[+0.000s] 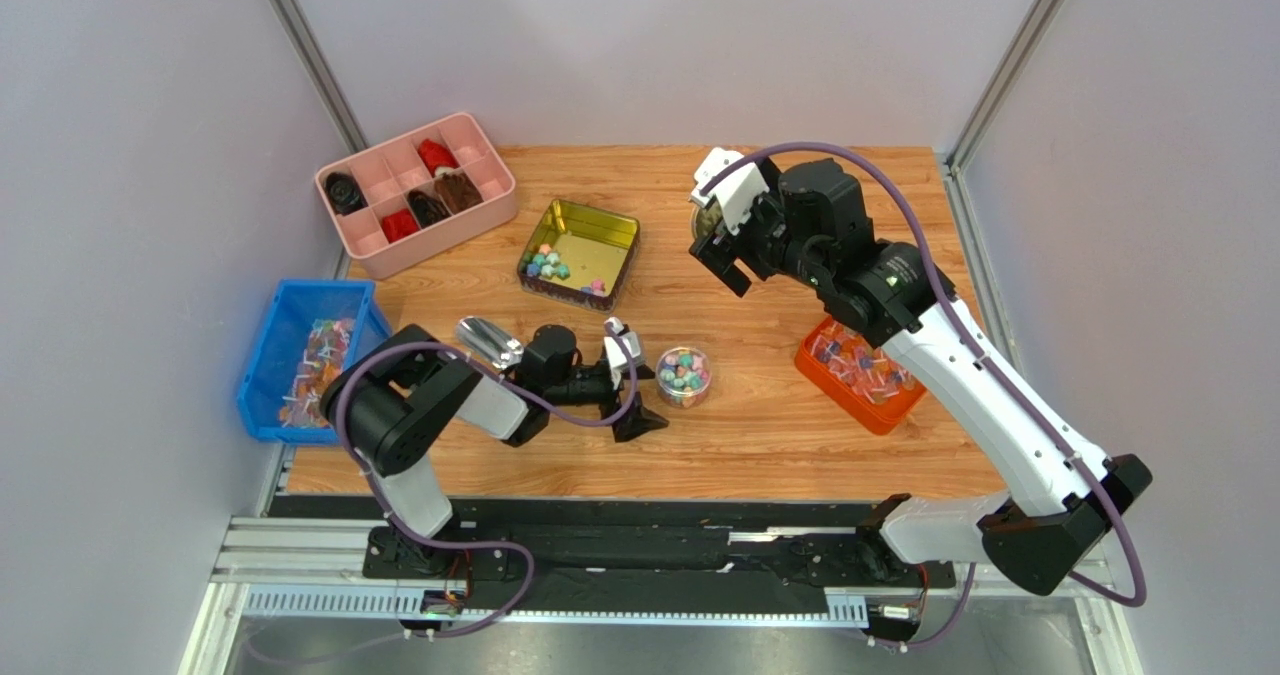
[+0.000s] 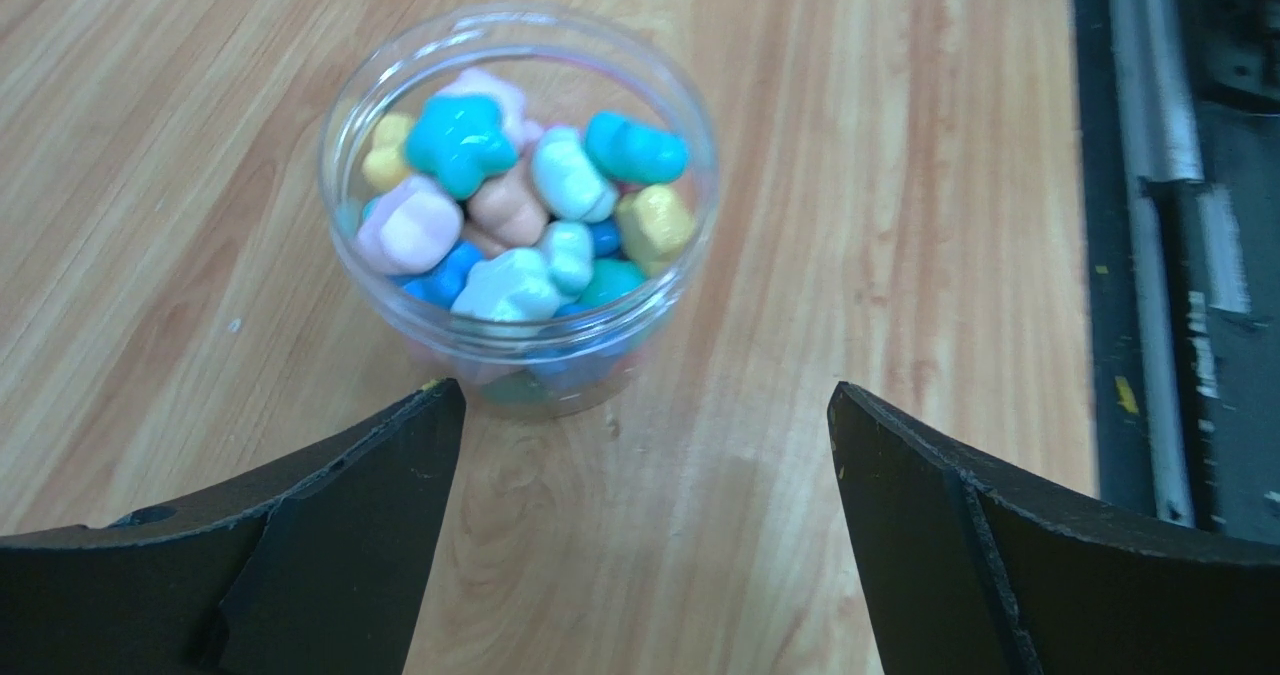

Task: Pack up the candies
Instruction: Close the bottle lid on the packing bottle.

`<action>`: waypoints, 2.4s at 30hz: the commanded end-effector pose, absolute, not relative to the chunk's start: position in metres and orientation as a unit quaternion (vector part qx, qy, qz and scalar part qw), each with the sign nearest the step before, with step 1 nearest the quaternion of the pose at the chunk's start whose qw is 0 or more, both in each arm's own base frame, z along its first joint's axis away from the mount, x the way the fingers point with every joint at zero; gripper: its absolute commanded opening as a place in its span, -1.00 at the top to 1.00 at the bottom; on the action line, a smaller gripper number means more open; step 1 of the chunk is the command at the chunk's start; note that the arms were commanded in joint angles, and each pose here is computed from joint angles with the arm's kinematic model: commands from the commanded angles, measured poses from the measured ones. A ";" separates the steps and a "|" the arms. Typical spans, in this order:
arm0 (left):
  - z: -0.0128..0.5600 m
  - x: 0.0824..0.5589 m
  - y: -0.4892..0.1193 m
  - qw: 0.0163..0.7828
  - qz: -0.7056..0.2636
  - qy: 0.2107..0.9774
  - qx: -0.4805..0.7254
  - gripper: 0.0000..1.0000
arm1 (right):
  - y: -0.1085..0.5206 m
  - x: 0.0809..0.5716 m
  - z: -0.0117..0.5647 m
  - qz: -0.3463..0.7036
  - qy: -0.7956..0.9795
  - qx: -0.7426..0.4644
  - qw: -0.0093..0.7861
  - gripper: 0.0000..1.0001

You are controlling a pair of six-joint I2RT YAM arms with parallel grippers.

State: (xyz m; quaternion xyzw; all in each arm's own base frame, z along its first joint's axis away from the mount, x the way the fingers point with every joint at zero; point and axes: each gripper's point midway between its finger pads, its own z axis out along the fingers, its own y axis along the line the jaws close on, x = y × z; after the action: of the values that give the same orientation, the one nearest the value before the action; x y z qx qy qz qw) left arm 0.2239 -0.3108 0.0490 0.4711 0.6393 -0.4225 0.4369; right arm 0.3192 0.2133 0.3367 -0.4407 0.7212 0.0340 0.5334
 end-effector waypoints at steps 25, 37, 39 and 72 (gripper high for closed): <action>0.005 0.216 -0.366 0.434 -0.423 0.544 0.580 -0.93 | 0.212 0.319 0.315 0.031 0.729 -0.453 0.513 -0.34; 0.013 0.208 -0.377 0.441 -0.426 0.522 0.593 -0.41 | 0.190 0.273 0.229 0.079 0.753 -0.512 0.406 -0.30; 0.015 0.209 -0.379 0.441 -0.431 0.521 0.591 -0.37 | 0.187 0.262 0.214 0.090 0.758 -0.522 0.380 -0.29; 0.048 0.232 -0.388 0.509 -0.433 0.516 0.536 -0.52 | 0.218 0.248 0.099 0.167 0.840 -0.453 0.246 -0.28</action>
State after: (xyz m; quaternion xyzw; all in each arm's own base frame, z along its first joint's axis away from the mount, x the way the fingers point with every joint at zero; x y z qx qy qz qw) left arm 0.2283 -0.3801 0.0251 0.5420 0.5508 -0.4187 0.4770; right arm 0.2273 0.2089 0.0977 -0.4743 0.8357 0.1875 0.2037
